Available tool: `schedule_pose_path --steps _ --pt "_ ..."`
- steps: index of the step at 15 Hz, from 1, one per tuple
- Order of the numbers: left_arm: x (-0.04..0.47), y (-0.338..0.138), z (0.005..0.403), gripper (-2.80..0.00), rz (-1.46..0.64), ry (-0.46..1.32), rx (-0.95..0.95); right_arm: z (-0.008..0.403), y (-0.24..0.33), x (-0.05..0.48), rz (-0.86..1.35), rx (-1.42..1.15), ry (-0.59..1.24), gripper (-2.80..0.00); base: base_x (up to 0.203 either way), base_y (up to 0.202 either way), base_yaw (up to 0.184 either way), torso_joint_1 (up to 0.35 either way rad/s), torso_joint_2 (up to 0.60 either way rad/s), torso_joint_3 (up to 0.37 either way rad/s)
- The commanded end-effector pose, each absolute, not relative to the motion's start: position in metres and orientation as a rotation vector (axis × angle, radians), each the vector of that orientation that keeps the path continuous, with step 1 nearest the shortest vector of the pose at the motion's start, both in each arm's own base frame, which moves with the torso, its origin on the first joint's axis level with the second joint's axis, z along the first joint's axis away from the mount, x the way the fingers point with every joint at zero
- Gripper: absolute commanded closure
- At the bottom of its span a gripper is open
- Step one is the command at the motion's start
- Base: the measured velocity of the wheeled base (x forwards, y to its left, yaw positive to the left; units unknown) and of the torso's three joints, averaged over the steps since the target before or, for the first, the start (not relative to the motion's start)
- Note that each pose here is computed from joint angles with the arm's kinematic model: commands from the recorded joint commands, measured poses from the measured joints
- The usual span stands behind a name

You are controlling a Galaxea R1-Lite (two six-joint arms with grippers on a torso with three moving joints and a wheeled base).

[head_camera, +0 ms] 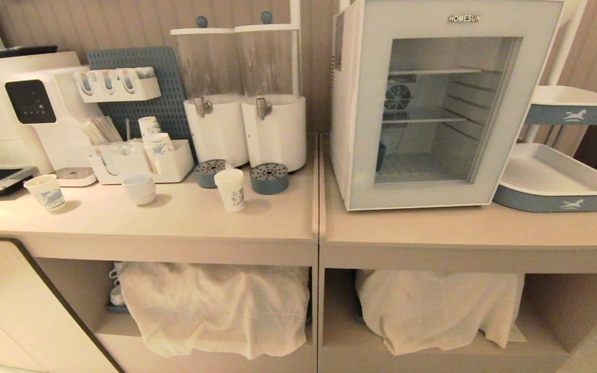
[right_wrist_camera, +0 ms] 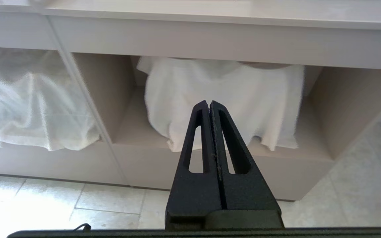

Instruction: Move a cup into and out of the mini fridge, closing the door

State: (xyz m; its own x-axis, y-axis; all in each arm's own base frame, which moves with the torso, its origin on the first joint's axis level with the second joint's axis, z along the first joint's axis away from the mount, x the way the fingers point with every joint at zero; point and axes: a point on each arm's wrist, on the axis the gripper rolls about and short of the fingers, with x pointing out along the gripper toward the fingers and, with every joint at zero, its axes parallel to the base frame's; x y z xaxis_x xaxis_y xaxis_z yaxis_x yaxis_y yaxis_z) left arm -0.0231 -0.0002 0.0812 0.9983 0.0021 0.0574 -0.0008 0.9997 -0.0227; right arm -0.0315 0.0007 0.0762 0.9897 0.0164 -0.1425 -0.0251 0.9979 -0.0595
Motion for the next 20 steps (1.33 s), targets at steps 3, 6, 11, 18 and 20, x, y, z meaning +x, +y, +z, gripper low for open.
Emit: schedule_pose_path --steps 3,6,11,18,20 --pt "-0.0215 -0.0002 0.0762 0.00 0.003 -0.038 -0.023 0.0761 0.0007 -0.0314 0.022 -0.062 0.145 0.00 0.000 0.189 0.000 0.005 0.00 0.002" --pt "-0.0215 -0.0002 0.0762 0.00 0.003 -0.038 -0.024 0.0760 0.0007 -0.0315 0.021 -0.061 0.144 0.00 0.000 0.192 -0.001 -0.001 0.00 0.001" --pt "-0.0215 -0.0002 0.0762 0.00 0.003 -0.038 -0.024 0.0760 0.0007 -0.0315 0.021 -0.059 0.144 0.00 0.000 0.194 -0.001 0.004 0.00 0.000" --pt "-0.0215 -0.0002 0.0762 0.00 0.003 -0.038 -0.024 0.0760 0.0007 -0.0315 0.021 -0.056 0.144 0.00 0.000 0.192 0.000 0.000 0.00 0.003" --pt "-0.0215 -0.0002 0.0762 0.00 0.003 -0.038 -0.024 0.0760 0.0007 -0.0315 0.021 -0.052 0.144 0.00 0.000 0.190 0.001 0.002 0.00 0.003"
